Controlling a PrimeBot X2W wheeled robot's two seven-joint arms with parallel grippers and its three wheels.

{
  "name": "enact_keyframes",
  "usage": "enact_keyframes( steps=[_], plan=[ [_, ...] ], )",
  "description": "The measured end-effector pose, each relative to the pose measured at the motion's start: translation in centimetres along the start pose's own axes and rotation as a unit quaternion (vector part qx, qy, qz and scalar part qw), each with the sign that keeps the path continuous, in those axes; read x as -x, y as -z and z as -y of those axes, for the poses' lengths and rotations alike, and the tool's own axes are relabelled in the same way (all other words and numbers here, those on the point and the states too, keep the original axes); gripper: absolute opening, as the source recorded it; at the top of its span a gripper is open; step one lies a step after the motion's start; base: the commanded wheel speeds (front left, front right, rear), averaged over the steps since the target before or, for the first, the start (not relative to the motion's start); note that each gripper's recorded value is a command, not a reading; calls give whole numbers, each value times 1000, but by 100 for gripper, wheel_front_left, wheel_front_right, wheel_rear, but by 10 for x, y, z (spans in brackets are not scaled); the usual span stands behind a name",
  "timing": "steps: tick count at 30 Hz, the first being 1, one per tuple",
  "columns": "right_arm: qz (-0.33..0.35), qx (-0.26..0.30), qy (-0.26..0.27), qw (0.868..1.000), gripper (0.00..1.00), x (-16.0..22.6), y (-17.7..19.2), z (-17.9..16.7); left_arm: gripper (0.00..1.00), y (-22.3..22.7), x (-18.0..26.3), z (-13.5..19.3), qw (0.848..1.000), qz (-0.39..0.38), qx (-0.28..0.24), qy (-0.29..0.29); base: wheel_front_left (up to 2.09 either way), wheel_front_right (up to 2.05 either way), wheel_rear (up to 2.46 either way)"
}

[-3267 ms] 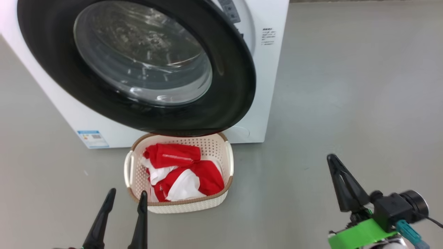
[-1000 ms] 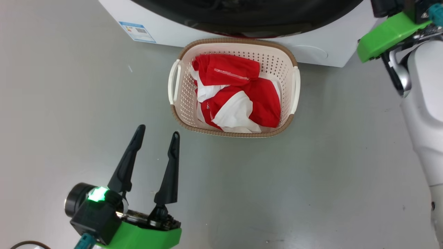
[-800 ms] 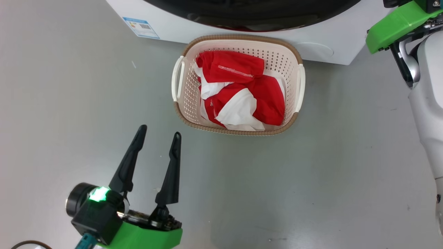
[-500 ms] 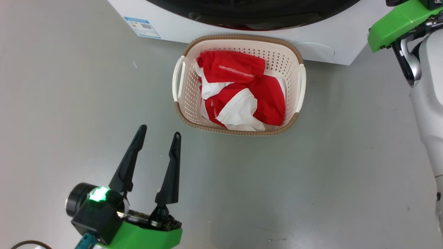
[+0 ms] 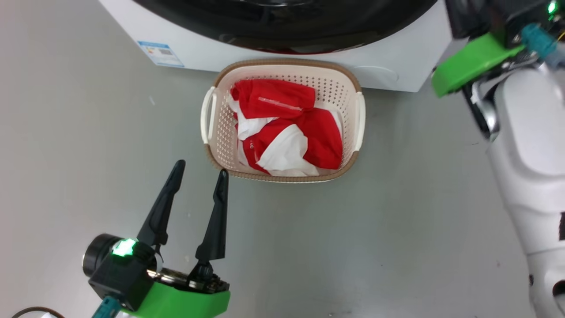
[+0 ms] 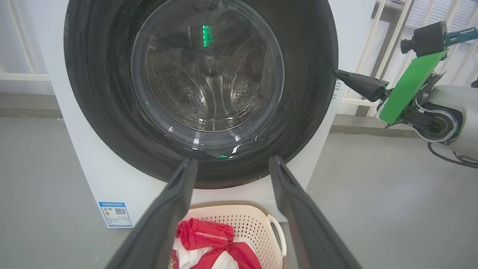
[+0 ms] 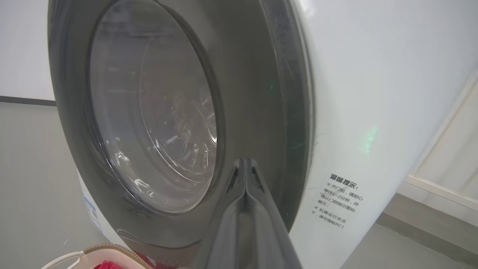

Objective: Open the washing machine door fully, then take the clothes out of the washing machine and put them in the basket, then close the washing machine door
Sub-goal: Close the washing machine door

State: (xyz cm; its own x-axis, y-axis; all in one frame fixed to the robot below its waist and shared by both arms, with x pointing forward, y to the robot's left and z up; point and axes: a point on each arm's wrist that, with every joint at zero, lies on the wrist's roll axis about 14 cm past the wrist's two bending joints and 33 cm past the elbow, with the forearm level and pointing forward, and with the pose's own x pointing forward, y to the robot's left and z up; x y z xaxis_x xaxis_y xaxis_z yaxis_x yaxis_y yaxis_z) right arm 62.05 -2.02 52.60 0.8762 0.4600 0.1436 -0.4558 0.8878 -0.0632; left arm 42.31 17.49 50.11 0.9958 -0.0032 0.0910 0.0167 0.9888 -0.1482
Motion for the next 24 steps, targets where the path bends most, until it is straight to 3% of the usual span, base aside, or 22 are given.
enact_keyframes(
  steps=[8,12,14,16,20,24],
  plan=[
    [-17,-13,3,1000,0,40,6,-8,100,-7,-5,16,1000,13,13,25,0,0,0],
    [-29,-23,18,999,44,67,11,-3,100,-9,-7,26,999,18,20,39,0,0,0],
    [-32,-25,28,999,53,79,11,0,100,-8,-7,31,998,16,24,47,0,0,0],
    [-32,-27,40,998,80,92,9,4,100,-6,-7,35,998,12,27,51,0,0,0],
    [-35,-30,68,997,99,118,6,15,100,-6,-8,41,998,13,30,57,0,0,0],
    [-35,-30,103,994,100,146,3,30,100,-9,-8,45,998,16,32,61,0,0,0]
  ],
)
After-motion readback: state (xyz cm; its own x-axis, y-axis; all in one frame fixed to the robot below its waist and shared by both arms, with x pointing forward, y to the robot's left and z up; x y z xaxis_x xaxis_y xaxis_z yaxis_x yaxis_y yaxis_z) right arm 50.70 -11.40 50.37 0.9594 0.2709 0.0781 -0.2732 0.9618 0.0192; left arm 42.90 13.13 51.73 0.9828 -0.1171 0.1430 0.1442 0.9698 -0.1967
